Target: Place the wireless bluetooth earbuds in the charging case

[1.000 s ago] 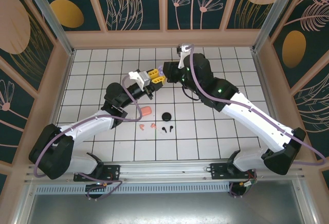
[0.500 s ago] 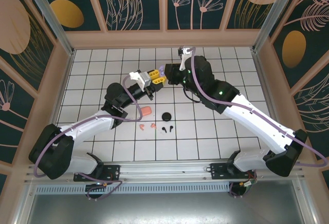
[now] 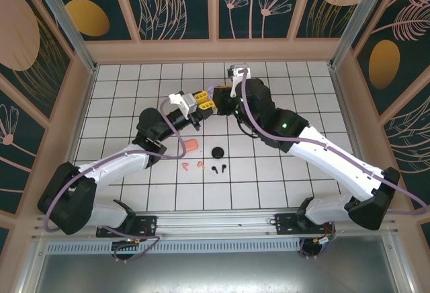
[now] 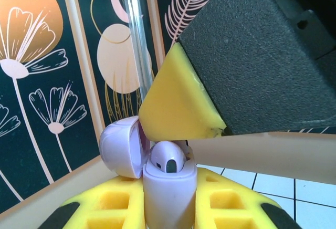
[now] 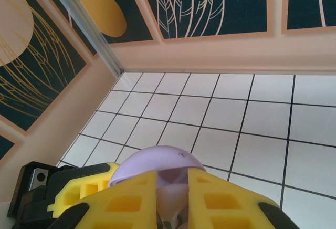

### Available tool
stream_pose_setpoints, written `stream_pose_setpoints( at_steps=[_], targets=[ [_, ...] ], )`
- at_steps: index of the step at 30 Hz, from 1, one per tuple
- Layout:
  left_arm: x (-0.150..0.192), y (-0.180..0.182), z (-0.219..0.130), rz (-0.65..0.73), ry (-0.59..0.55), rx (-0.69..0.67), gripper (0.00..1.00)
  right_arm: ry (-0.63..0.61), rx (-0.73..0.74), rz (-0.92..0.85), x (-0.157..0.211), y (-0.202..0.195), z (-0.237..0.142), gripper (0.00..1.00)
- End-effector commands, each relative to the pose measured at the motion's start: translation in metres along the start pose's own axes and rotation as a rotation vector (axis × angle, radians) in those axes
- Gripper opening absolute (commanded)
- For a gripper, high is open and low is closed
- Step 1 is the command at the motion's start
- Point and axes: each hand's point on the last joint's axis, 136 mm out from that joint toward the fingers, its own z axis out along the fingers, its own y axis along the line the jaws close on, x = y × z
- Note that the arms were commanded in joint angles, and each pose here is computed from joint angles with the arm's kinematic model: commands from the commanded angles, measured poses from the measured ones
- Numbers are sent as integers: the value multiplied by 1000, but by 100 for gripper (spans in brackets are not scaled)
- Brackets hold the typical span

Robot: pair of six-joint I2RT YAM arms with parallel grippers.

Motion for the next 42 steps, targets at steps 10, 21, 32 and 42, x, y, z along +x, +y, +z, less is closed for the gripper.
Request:
stream_pose_setpoints(
  at_steps=[10,21,32,42],
  targets=[
    [-24,-1,2,27,-71,5,0,-129,-52,129,-54,-2,-33,69],
    [6,-11,5,-19,16,66,0,30,-80,184,-60,-29,-11,36],
    [16,-17,14,-27,67,135,0,309,-80,107,-19,-38,50,0],
    [18,-8,24,-22,69,105,0,402,-130,140,25,-38,8,0]
  ],
)
